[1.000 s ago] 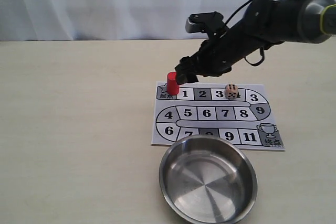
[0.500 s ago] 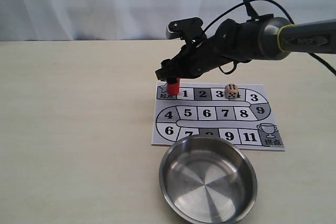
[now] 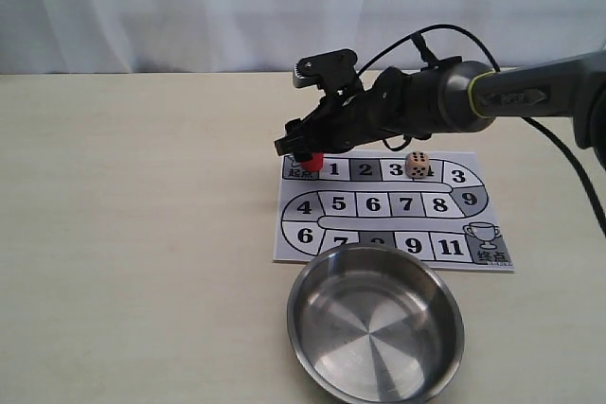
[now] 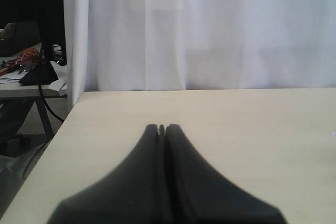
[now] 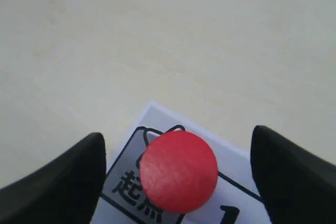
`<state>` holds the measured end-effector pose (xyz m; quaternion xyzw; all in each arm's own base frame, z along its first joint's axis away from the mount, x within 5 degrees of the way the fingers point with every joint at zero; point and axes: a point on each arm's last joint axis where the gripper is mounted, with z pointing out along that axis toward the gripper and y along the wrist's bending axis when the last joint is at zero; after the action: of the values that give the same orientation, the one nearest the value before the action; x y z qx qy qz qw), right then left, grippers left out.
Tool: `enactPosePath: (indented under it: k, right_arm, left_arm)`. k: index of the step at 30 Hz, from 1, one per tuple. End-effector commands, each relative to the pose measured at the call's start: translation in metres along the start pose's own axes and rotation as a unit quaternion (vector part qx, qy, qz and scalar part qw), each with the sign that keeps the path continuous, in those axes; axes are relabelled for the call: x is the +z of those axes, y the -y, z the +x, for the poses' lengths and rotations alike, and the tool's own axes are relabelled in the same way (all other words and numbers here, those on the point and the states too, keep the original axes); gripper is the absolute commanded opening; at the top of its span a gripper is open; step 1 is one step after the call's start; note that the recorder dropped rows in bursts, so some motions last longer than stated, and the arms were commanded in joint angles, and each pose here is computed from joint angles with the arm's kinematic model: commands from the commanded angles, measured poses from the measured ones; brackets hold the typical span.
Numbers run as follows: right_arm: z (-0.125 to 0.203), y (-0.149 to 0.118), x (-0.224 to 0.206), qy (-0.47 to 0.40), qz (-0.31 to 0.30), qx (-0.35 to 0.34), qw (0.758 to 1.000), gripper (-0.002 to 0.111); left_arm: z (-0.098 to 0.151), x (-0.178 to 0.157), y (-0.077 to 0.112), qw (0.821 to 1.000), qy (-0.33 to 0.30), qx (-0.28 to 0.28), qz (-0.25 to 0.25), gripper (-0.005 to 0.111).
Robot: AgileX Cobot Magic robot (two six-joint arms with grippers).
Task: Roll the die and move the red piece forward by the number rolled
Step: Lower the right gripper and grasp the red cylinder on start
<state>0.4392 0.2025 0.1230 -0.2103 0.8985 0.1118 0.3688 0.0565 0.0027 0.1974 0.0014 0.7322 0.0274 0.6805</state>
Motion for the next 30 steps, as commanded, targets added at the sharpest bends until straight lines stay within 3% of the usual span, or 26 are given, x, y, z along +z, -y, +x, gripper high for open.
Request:
enactPosePath:
  k: [1,6,10,13,16,18,23,30]
  right_arm:
    - [0.003,0.0,0.006,0.008,0.007,-0.004,1.0,0.072]
    - [0.007,0.001,0.011,0.003,0.008,-0.003,1.0,0.071]
    - [0.007,0.001,0.011,0.006,0.01,-0.003,1.0,0.06]
    - [0.006,0.001,0.011,0.006,0.011,-0.003,1.0,0.046]
    - [0.006,0.001,0.011,0.007,0.011,-0.003,1.0,0.017]
    - [0.001,0.001,0.006,0.014,0.011,-0.003,1.0,0.004]
    - [-0.014,0.004,-0.012,0.031,0.01,-0.002,0.999,0.004]
    - [-0.008,0.023,-0.015,-0.007,0.005,0.032,0.999,0.004]
  left_arm:
    - [-0.003,0.0,0.0,1.0,0.008,-0.001,0.0,0.0]
    - [-0.003,0.0,0.0,1.0,0.008,-0.001,0.0,0.0]
    - [-0.003,0.0,0.0,1.0,0.009,-0.001,0.0,0.0]
    - [-0.003,0.0,0.0,1.0,0.009,-0.001,0.0,0.0]
    - [-0.003,0.0,0.0,1.0,0.009,-0.001,0.0,0.0]
    - [-0.003,0.0,0.0,1.0,0.009,-0.001,0.0,0.0]
    - [-0.003,0.0,0.0,1.0,0.009,-0.001,0.0,0.0]
    - [-0.003,0.0,0.0,1.0,0.008,-0.001,0.0,0.0]
